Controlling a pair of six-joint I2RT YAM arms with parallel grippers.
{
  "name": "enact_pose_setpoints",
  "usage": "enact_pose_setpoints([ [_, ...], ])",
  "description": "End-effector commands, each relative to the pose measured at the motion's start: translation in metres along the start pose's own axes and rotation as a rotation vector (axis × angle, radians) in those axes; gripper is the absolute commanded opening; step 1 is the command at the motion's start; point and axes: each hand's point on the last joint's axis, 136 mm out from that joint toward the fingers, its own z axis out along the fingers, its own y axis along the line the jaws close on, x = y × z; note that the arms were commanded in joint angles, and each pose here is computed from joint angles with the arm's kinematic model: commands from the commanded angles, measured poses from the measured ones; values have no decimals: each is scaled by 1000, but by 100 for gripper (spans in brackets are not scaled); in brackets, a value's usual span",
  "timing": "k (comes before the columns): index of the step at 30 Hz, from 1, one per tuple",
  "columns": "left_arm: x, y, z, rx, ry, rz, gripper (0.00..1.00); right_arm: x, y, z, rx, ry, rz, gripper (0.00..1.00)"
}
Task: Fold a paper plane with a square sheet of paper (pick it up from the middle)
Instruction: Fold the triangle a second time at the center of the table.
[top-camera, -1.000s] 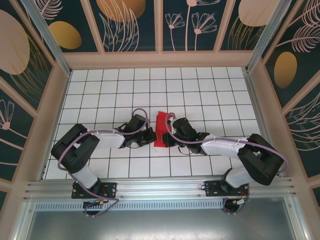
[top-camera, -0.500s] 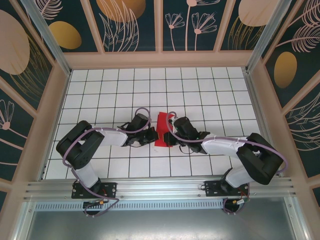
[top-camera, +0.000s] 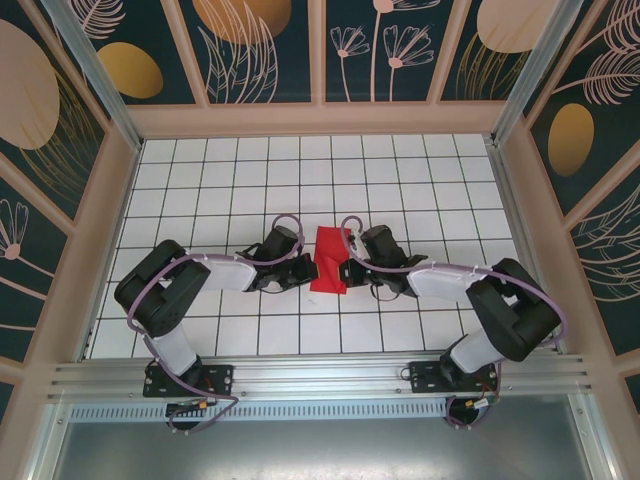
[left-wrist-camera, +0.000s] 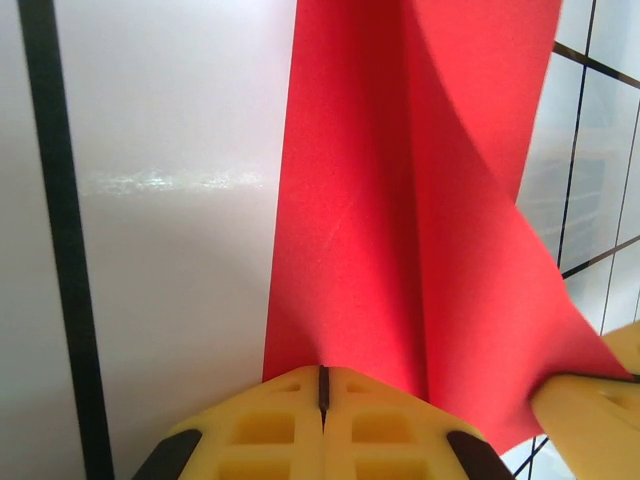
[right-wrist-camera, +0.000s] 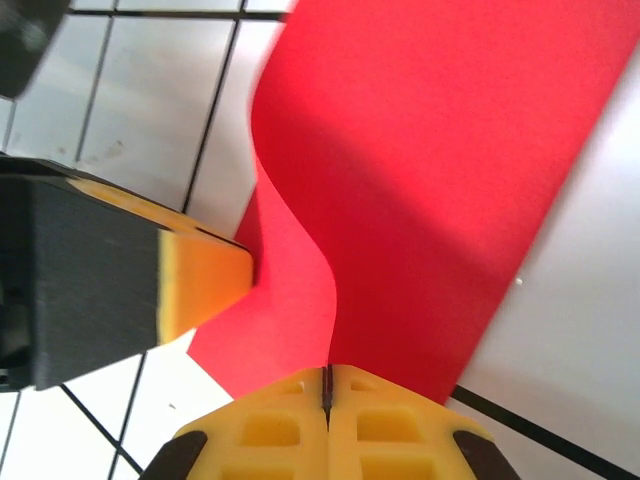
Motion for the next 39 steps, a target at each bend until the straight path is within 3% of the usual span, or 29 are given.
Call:
enact_pose_setpoints([
  [1,13,33,8,-123,39,-1,0,-3,-1,2,-3,24,-54,4],
  [39,17,38,7,-151,54,21,0,-19,-21,19,6,80,-135,7],
])
